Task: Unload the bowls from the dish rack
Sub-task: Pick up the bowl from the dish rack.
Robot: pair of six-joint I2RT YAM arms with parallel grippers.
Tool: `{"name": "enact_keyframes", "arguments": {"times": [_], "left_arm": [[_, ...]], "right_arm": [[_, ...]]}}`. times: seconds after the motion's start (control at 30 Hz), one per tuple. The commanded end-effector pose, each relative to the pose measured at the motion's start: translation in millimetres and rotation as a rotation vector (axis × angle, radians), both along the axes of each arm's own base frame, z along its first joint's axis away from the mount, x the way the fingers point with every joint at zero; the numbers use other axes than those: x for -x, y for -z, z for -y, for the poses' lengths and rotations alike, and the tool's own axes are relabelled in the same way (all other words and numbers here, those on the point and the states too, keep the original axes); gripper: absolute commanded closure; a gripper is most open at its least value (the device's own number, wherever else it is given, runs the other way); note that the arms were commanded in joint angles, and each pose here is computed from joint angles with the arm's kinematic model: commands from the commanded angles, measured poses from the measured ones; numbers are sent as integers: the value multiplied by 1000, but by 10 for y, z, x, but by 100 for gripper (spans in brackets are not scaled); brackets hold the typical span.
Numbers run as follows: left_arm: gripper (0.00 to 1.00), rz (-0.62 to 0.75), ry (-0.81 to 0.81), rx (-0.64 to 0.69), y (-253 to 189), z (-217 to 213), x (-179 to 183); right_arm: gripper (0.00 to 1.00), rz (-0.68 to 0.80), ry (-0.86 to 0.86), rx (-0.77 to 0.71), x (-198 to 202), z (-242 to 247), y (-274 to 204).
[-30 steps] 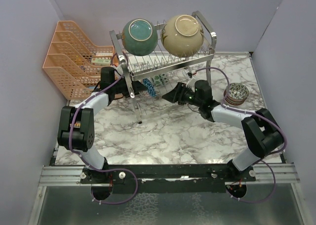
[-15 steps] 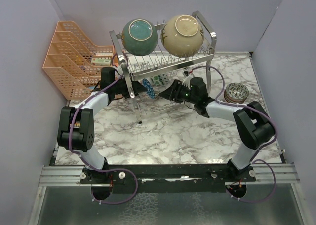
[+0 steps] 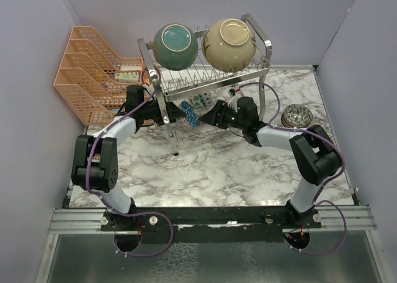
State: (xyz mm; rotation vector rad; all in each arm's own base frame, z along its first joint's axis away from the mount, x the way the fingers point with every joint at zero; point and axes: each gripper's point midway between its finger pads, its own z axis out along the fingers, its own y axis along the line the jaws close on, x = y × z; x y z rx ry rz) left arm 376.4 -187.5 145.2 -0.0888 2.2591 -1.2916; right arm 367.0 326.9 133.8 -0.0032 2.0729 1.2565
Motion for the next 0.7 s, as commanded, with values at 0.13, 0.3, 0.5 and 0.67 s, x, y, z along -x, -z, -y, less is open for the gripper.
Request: {"name": "enact_keyframes", "arguments": {"times": [0.13, 0.3, 0.5, 0.67], "left_arm": [[47, 27, 76, 104, -290, 79, 192], [47, 43, 103, 149, -372, 119, 233], [47, 57, 121, 181, -440, 141, 272], [47, 69, 135, 217, -503, 160, 298]], "right_arm": [[39, 28, -14, -3, -84, -91, -38], [39, 26, -14, -4, -96, -100, -33], [39, 21, -17, -5, -99, -109, -20], [39, 13, -17, 1, -101, -110, 25]]}}
